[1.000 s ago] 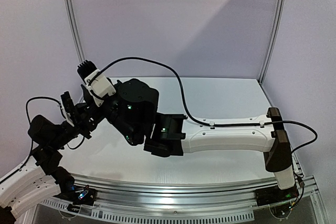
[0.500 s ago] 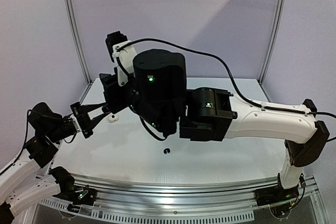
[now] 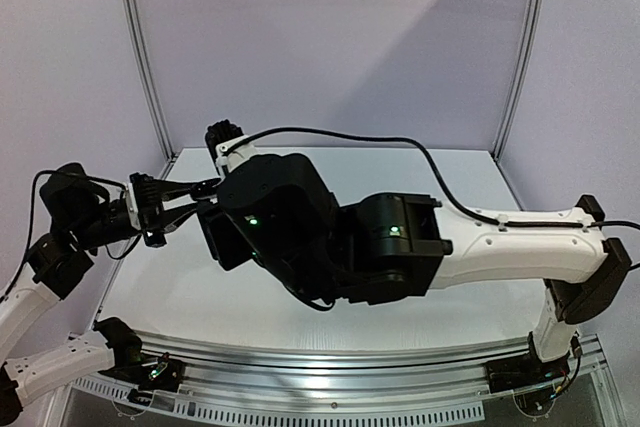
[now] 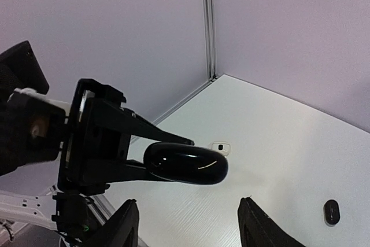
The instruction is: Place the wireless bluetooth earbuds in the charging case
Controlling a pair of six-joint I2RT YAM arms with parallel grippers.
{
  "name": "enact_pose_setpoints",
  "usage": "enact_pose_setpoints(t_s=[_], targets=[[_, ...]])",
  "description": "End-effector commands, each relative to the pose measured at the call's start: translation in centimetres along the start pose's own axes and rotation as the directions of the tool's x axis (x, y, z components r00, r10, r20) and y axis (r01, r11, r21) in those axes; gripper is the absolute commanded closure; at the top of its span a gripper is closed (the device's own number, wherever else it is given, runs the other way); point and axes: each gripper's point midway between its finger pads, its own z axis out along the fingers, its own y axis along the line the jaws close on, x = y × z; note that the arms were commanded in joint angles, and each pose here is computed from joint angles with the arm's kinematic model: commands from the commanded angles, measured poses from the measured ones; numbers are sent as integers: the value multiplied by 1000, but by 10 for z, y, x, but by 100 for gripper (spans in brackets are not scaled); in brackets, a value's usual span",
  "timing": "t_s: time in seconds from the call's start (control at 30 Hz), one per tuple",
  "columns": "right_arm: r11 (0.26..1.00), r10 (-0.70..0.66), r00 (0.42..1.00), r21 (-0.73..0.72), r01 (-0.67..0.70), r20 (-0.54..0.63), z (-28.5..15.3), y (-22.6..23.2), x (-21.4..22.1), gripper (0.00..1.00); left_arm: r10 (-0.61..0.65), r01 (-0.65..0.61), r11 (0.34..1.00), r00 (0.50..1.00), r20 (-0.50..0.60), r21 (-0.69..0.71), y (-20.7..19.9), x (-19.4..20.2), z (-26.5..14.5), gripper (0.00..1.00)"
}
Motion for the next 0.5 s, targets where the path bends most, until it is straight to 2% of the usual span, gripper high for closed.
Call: enact_pose_setpoints(t_s=[0.0, 0.03, 0.1, 0.17, 0.23, 0.37, 0.47], targets=[[993, 107, 990, 46, -111, 87, -54, -30, -46, 37, -624, 646, 744, 763, -167, 172, -44, 16, 4, 100], [989, 133, 988, 49, -138, 83, -61, -36, -46, 37, -698, 726, 666, 687, -202, 170, -47, 18, 7, 100], [981, 177, 983, 65, -180, 55, -70, -51, -32, 36, -820, 865, 487, 500, -278, 121, -51, 30, 14, 100], [967, 236, 971, 93, -237, 28, -78, -69, -16, 35, -876, 940, 337, 334, -349, 55, -55, 46, 22, 100], [951, 277, 961, 141, -275, 6, -91, -93, -4, 35, -894, 976, 219, 195, -404, -15, -60, 63, 30, 100], [888, 401, 914, 269, -373, -57, -107, -145, 25, 34, -895, 977, 58, -40, -445, -206, -58, 114, 47, 100], [862, 435, 893, 338, -377, -113, -107, -177, 46, 33, -891, 945, -32, -175, -418, -326, -42, 158, 62, 100]])
